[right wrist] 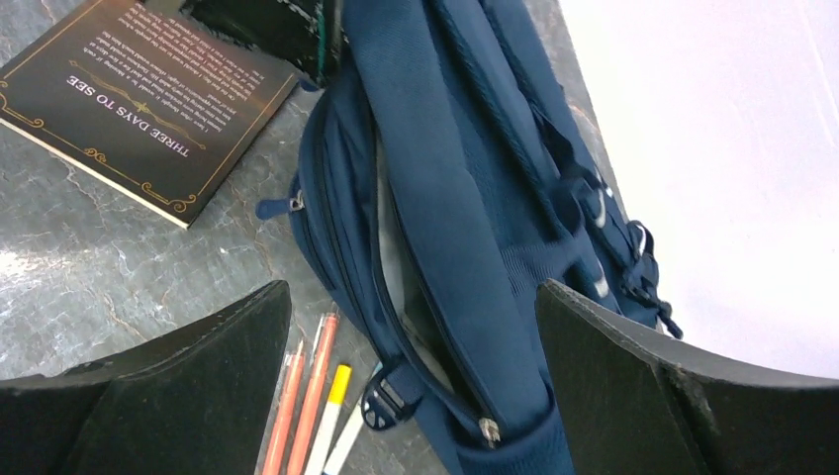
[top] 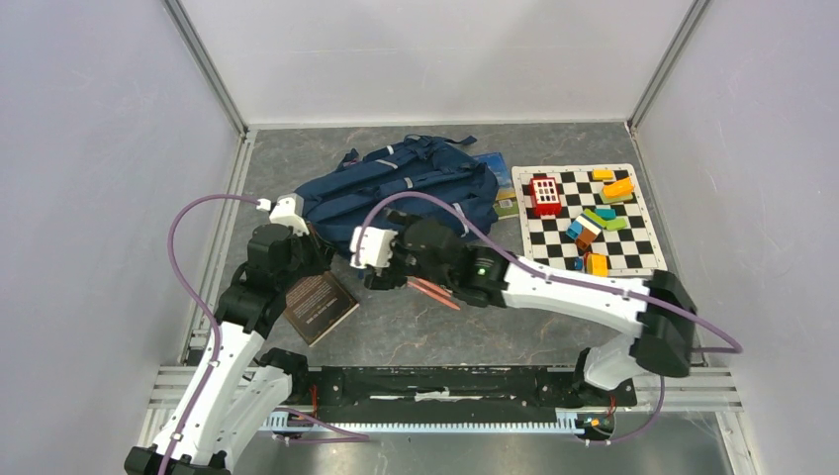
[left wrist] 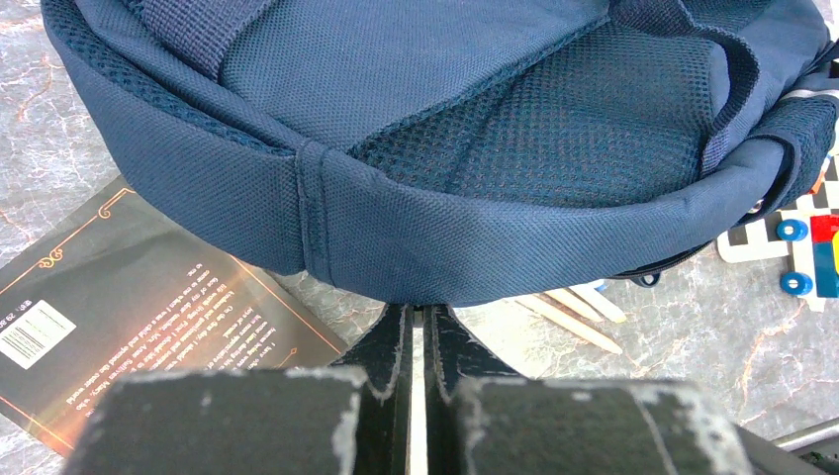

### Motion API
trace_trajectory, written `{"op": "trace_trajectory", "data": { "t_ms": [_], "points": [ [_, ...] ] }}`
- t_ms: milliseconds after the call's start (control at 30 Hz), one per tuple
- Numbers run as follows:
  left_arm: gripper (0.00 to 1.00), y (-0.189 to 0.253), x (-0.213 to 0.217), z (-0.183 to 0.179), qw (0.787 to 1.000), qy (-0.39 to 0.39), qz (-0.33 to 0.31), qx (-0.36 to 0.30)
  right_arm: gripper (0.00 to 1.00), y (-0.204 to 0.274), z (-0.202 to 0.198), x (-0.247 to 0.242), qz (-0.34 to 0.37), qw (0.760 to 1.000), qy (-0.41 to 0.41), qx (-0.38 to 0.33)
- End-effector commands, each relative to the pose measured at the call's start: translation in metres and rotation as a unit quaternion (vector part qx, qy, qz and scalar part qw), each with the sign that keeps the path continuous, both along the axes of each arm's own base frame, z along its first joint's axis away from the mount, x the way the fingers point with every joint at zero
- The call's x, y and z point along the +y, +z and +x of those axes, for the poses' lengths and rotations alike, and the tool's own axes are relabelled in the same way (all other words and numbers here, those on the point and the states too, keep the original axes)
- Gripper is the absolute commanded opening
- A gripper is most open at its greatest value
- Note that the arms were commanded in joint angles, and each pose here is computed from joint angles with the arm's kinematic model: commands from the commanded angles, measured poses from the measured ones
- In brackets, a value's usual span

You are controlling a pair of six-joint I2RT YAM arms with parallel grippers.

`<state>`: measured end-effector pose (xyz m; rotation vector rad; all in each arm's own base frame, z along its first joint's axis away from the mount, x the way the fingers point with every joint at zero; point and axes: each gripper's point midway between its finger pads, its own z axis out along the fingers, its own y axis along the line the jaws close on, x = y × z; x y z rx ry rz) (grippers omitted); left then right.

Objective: Pack the student bag
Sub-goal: Unzip the student bag at the center of the board.

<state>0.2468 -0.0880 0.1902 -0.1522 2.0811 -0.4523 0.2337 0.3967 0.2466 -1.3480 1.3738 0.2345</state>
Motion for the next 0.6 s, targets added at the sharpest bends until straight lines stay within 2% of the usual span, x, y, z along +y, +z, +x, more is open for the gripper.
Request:
{"op": "trace_trajectory", "data": {
  "t_ms": [0, 233, 400, 467, 567],
  "points": [
    [0.02, 0.037, -0.008, 0.014, 0.997, -0.012, -0.027, -0.074, 0.98, 0.012, 0.004, 0.032, -0.027, 0.999, 0.025, -0.014],
    [0.02, 0.041, -0.007, 0.012, 0.996, -0.010, -0.026, -0.081, 0.98, 0.000, 0.013, 0.064, -0.061, 0.997, 0.031, -0.031],
    [0.02, 0.041, -0.009, 0.011, 0.996, -0.015, -0.030, -0.081, 0.93, -0.001, 0.030, 0.066, -0.045, 0.997, -0.017, -0.057],
    [0.02, 0.040, -0.010, 0.011, 0.996, -0.017, -0.032, -0.081, 0.88, -0.001, 0.036, 0.064, -0.039, 0.996, -0.032, -0.074],
    [0.02, 0.040, -0.009, 0.011, 0.996, -0.016, -0.033, -0.081, 0.75, 0.000, 0.044, 0.062, -0.035, 0.993, -0.055, -0.093]
  ]
}}
